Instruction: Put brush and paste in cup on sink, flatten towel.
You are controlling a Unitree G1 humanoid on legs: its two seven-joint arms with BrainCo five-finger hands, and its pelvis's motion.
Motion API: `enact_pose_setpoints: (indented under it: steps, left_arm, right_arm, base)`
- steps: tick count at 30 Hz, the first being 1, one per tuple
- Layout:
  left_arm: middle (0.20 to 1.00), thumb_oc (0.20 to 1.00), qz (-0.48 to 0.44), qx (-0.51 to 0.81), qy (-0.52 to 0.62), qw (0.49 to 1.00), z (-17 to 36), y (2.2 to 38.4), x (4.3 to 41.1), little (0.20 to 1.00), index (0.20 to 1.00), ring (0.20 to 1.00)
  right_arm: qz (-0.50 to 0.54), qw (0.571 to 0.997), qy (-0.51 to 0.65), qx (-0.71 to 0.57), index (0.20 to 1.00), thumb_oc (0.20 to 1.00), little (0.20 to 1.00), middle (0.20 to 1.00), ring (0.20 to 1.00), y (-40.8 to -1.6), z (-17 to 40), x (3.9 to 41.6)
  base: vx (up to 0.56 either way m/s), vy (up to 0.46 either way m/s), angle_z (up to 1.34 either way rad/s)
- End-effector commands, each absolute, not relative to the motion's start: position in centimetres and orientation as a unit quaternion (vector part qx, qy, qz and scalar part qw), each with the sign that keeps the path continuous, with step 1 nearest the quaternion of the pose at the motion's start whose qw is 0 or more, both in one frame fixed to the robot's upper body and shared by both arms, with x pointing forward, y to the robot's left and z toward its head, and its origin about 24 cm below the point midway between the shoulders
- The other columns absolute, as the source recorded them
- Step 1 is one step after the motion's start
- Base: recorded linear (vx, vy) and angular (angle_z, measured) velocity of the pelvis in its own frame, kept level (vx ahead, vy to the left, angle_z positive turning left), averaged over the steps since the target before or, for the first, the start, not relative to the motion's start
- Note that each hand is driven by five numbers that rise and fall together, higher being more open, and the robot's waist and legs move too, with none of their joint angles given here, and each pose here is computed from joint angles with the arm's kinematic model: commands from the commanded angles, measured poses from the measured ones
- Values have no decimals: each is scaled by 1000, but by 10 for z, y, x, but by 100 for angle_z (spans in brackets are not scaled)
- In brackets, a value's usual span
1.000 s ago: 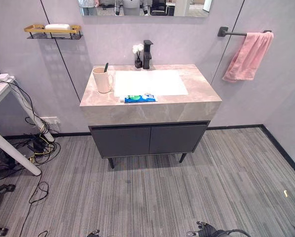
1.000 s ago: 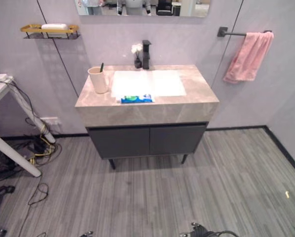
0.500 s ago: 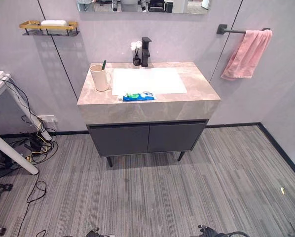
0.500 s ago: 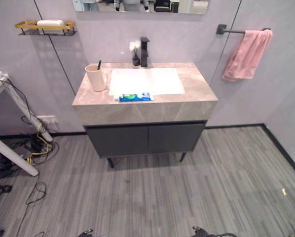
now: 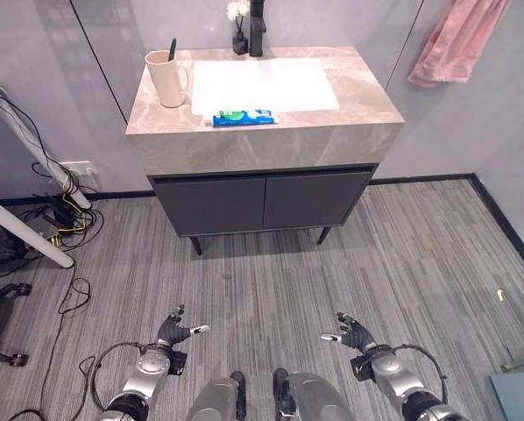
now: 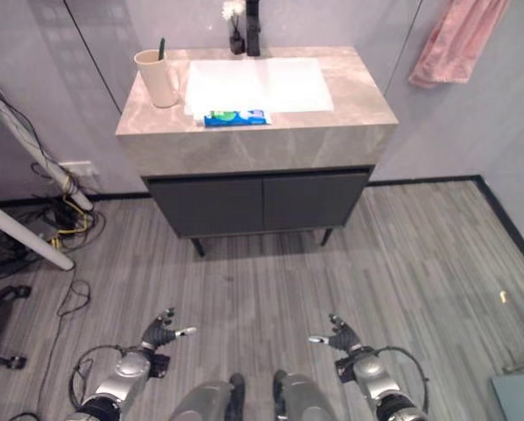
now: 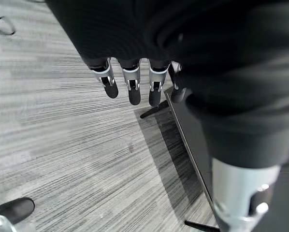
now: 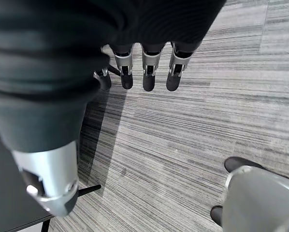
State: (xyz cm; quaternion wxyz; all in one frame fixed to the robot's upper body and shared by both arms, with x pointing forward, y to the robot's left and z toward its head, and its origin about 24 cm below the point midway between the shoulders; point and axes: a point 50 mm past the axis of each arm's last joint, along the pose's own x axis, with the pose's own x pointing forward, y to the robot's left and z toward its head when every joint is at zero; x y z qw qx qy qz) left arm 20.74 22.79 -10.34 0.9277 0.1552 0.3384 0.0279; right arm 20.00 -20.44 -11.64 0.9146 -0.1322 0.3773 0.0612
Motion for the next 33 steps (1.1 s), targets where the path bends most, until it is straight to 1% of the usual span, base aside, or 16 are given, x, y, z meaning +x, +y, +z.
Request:
enact_pose_setpoints:
  steps: [1,10,14,18,20,23,26,27,32,33]
  left_arm:
    - [1000,1000,28,144,356,923,-115,220,189,1000,1000,1000]
    - [1000,1000,8,130,361,923,-120,210,183,1000,1000,1000]
    - [1000,1000,-16,153,365,918,-122,203,183,1000,1000,1000]
    - [1000,1000,-33,169,370,913,-123,204,180,1000,1000,1000]
    - [1000,1000,-26,166,391,905,-129,208,172,1000,1000,1000]
    - [1000,1000,-12,168,408,897,-133,210,170,1000,1000,1000]
    - [1000,1000,-2,159,419,894,-136,209,166,1000,1000,1000]
    - [1000,1000,-1,154,431,889,-139,208,160,1000,1000,1000]
    - [1000,1000,11,140,434,890,-140,208,159,1000,1000,1000]
    - [1000,1000,14,133,425,895,-137,208,165,1000,1000,1000]
  right_arm:
    - [51,913,380,-136,1000,1000,1000,1000,1000,-213,-119,189]
    - [18,905,412,-103,1000,1000,1000,1000,1000,-220,-129,175]
    - [12,906,411,-97,1000,1000,1000,1000,1000,-216,-127,181]
    - [50,915,385,-111,1000,1000,1000,1000,1000,-203,-121,192]
    - [56,919,369,-124,1000,1000,1000,1000,1000,-202,-116,197]
    - [25,929,357,-93,1000,1000,1000,1000,1000,-206,-113,201]
    - [39,925,362,-107,1000,1000,1000,1000,1000,-205,-114,199]
    - [45,919,374,-115,1000,1000,1000,1000,1000,-207,-118,192]
    - [61,914,374,-148,1000,1000,1000,1000,1000,-212,-117,188]
    - [63,914,369,-157,1000,1000,1000,1000,1000,-216,-115,189]
  base:
    - [33,2,-4]
    - [6,44,-3]
    - [27,146,-10]
    - [73,164,-24]
    - [202,48,1]
    - [332,-11,2]
    - [356,-76,3]
    - [478,-162,-6]
    - [405,-202,38]
    - [197,-119,36]
